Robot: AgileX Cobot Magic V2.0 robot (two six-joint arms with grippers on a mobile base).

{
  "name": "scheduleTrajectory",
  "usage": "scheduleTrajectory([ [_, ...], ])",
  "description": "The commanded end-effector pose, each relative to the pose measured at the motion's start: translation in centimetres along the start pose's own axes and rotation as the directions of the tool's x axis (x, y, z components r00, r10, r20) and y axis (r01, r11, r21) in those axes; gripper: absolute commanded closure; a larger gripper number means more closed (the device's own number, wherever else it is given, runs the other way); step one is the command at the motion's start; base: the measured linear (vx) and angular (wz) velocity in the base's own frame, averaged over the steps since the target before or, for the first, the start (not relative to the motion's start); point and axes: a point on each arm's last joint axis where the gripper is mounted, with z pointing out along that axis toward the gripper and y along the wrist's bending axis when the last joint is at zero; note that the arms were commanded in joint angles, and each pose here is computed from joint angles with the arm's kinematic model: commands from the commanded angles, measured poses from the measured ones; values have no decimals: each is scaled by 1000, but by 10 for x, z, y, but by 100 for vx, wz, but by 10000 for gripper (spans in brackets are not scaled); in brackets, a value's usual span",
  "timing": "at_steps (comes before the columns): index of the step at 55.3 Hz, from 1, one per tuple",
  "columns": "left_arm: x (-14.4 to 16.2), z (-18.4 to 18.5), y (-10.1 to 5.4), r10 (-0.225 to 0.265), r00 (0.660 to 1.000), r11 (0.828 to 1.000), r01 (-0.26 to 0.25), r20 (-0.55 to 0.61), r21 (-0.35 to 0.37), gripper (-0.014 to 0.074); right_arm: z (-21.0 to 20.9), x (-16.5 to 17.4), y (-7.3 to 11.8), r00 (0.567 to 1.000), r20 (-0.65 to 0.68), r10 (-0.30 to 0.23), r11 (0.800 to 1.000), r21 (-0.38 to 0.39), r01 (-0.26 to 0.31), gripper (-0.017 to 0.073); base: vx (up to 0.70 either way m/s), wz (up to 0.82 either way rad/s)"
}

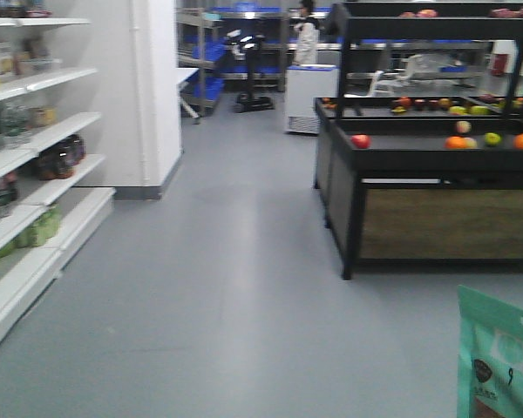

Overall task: Pick snacks and fruit into basket
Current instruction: 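Drive across the floor past the fruit stand toward the other robot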

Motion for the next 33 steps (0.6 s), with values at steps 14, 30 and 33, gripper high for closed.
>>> scheduleTrajectory([
  [14,-19,-5,-3,6,993,1000,-10,119,27,592,-7,-17,-2,993,120,-10,1000,16,9,568,25,-99],
  [30,-19,-5,-3,6,993,1000,-10,120,27,592,-7,-17,-1,993,119,-10,1000,16,9,568,27,-97],
  [33,-19,-5,-3,6,993,1000,-10,120,27,592,-7,-17,-1,993,117,-10,1000,16,9,568,29,-91],
])
